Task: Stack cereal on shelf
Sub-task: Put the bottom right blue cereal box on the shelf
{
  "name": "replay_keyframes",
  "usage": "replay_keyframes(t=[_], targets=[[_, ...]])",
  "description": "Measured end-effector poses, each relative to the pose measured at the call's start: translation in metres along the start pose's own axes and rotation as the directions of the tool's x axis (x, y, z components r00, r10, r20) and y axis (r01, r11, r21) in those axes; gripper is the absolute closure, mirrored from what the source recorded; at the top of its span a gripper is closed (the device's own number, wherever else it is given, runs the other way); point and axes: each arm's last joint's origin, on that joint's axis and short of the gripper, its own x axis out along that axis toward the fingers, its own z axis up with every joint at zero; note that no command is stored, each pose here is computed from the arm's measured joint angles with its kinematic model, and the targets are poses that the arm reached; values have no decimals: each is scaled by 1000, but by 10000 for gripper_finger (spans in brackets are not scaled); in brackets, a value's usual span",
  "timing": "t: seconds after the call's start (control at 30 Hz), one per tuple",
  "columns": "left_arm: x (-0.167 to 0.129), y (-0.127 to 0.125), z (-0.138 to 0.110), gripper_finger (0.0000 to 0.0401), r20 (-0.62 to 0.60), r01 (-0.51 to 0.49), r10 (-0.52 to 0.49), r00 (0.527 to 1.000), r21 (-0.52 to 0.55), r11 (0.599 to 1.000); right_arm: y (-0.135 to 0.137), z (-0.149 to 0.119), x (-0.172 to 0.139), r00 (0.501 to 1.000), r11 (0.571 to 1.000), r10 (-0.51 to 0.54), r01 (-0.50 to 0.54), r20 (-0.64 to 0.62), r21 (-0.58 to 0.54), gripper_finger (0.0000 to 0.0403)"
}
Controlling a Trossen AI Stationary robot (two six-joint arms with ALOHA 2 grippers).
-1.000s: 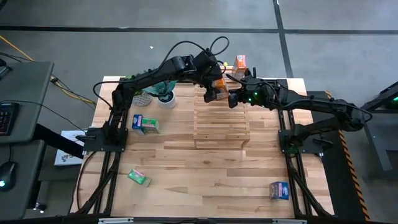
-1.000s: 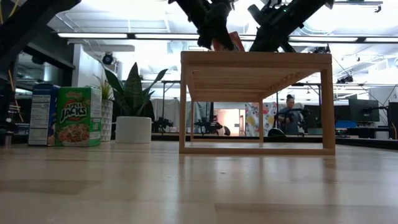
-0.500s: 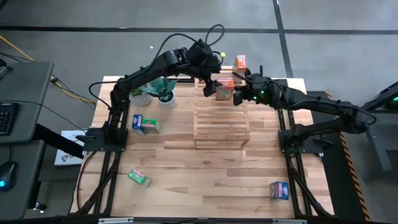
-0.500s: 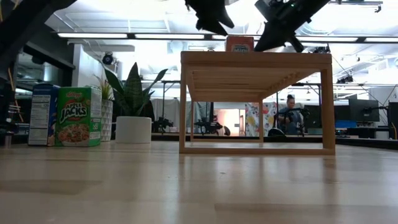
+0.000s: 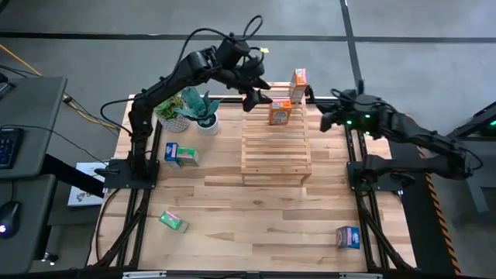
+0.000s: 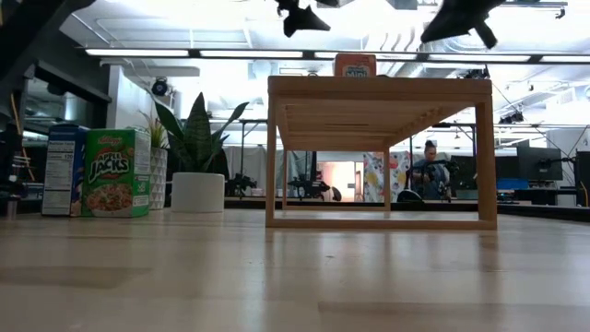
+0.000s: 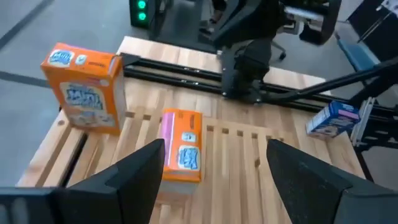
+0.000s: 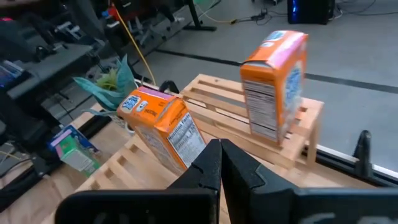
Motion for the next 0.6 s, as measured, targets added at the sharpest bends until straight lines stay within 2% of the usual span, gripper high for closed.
replay_keyframes(t=[0.17,0.3,0.4,0.5,0.57,0.6], targets=[[14,4,-13,128,20,23,-22,1000,-58,998,-9,0,-24,999,1000,17,-17,34,15,403],[-1,0,-21,128,202,-10,25,979,-71,997,-12,1,-31,998,999,27,-28,56,22,403],[-10,-5,-46,128,358,-18,54,932,-104,994,-12,1,-31,998,999,27,-28,55,17,403],[-9,-14,-85,128,491,-58,119,863,-138,989,-12,1,-31,998,999,28,-29,50,13,403],[-3,-18,-109,128,550,-89,152,821,-140,986,-12,1,-30,998,1000,28,-29,49,12,403],[2,-18,-119,128,553,-94,161,818,-148,985,-12,1,-30,998,1000,28,-28,48,12,403]])
